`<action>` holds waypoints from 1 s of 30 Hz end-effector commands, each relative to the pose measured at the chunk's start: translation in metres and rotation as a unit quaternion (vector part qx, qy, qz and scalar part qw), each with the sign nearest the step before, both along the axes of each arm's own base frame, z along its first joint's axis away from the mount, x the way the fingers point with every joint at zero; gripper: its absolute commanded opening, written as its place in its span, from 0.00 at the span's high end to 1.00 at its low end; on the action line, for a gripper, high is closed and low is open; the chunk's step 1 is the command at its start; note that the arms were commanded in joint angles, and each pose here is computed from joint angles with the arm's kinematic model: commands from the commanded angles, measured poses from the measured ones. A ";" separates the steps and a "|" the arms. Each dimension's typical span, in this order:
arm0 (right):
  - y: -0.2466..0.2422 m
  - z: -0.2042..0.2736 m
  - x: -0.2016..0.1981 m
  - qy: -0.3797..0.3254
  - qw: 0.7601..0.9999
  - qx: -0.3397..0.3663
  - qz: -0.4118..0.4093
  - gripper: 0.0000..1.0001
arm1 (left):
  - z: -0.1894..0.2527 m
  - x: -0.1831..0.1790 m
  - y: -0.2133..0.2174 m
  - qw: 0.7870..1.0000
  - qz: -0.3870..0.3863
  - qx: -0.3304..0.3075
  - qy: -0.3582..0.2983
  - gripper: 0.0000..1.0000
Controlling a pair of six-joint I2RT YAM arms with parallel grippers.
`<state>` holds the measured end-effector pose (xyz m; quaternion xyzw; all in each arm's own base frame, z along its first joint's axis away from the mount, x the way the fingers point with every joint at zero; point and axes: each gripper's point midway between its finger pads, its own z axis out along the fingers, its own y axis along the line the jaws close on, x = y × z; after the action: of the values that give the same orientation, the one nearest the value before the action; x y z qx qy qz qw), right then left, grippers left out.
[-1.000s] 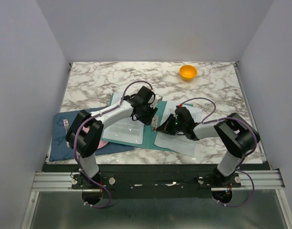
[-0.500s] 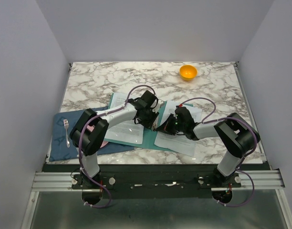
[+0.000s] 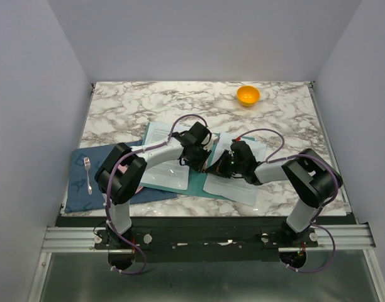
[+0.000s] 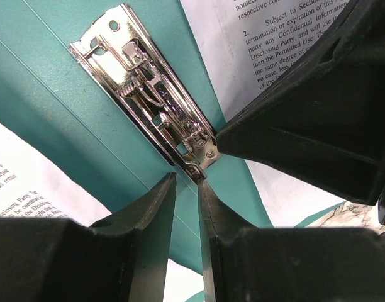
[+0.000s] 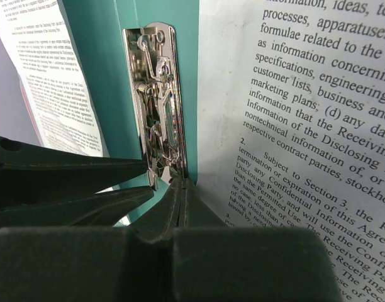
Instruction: Put the files into the folder
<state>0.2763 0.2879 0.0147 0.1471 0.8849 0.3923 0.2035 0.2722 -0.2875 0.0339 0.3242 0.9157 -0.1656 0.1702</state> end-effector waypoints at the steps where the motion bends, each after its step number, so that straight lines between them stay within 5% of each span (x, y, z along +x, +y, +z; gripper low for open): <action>1: -0.039 -0.065 -0.041 0.087 0.991 -0.101 -0.006 1.00 | -0.001 0.007 -0.004 1.000 0.013 -0.001 -0.009 0.69; 30: -0.040 -0.071 -0.046 0.094 0.990 -0.101 -0.004 1.00 | -0.025 0.007 -0.003 1.000 0.014 0.022 0.001 0.75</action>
<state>0.2766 0.2886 0.0137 0.1507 0.8790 0.4015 0.2084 0.2728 -0.2894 0.0267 0.3136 0.9215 -0.1624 0.1615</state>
